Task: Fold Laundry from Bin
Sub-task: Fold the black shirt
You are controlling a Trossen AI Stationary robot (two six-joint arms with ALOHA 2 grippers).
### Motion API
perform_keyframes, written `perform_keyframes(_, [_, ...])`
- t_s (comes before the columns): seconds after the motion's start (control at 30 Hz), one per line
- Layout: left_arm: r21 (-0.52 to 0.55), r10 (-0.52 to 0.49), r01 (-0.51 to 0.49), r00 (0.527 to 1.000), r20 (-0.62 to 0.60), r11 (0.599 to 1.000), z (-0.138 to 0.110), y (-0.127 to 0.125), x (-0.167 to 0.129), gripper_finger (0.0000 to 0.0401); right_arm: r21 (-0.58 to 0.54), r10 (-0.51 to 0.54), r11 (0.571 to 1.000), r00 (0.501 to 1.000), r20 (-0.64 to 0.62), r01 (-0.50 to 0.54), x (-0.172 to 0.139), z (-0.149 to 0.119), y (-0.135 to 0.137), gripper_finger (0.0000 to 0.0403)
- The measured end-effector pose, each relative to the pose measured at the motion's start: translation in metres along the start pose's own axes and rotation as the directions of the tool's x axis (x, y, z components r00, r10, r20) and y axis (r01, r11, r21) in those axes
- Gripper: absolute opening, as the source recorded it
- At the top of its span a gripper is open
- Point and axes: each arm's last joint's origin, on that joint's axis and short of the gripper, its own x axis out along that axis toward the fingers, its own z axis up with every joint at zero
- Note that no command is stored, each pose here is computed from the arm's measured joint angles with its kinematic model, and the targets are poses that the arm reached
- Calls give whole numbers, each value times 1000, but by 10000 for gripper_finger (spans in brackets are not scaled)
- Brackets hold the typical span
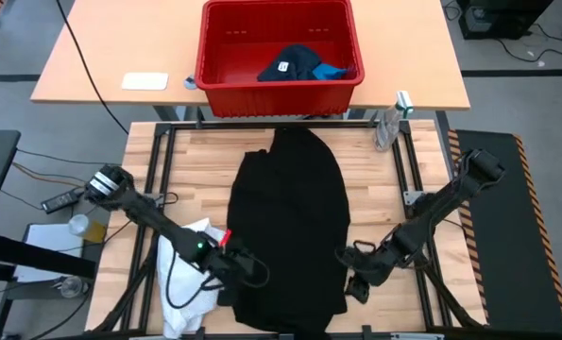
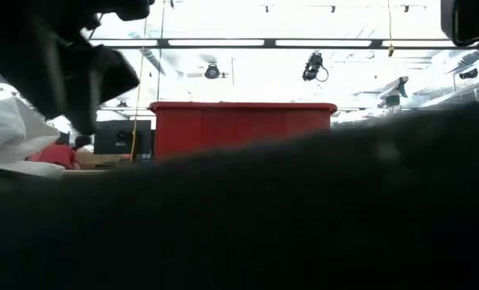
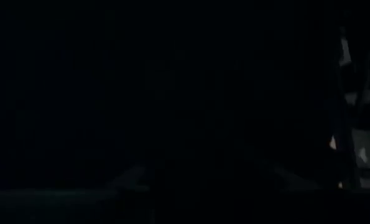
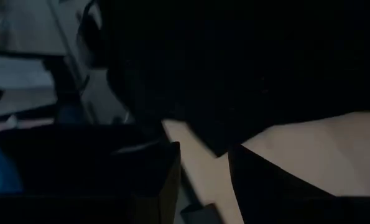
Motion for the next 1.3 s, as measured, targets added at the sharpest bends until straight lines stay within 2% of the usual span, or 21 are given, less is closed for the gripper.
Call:
perform_keyframes(0.13, [-106, 60, -50, 994, 89, 993, 14, 16, -21, 141, 41, -111, 994, 983, 150, 106, -24, 14, -11, 137])
perform_keyframes(0.27, [-197, 154, -131, 983, 104, 972, 33, 60, -23, 141, 117, -286, 958, 912, 293, 262, -43, 42, -32, 130])
perform_keyframes(0.37, [-231, 151, -118, 980, 128, 966, 47, 94, -24, 141, 103, -349, 937, 876, 332, 334, -54, 73, -47, 129])
perform_keyframes(0.43, [-290, 161, -115, 977, 138, 950, 54, 117, -27, 141, 99, -388, 920, 850, 356, 379, -62, 94, -59, 129])
perform_keyframes(0.6, [-442, 202, -116, 968, 152, 890, 60, 156, -33, 141, 158, -524, 842, 714, 464, 515, -91, 144, -96, 129])
perform_keyframes(0.73, [-453, 215, -116, 961, 172, 884, 63, 165, -36, 141, 160, -551, 813, 651, 523, 560, -117, 180, -128, 132])
perform_keyframes(0.8, [-454, 217, -111, 958, 189, 884, 64, 166, -36, 141, 152, -538, 817, 638, 550, 557, -128, 194, -142, 137])
perform_keyframes(0.97, [-405, 233, -136, 951, 202, 904, 66, 174, -38, 141, 118, -442, 863, 621, 648, 491, -149, 227, -174, 172])
perform_keyframes(1.1, [-358, 261, -178, 944, 200, 917, 66, 187, -41, 141, 195, -467, 859, 566, 680, 474, -152, 246, -203, 216])
perform_keyframes(1.3, [-357, 308, -224, 931, 197, 907, 65, 209, -47, 141, 202, -507, 847, 632, 586, 492, -139, 275, -237, 243])
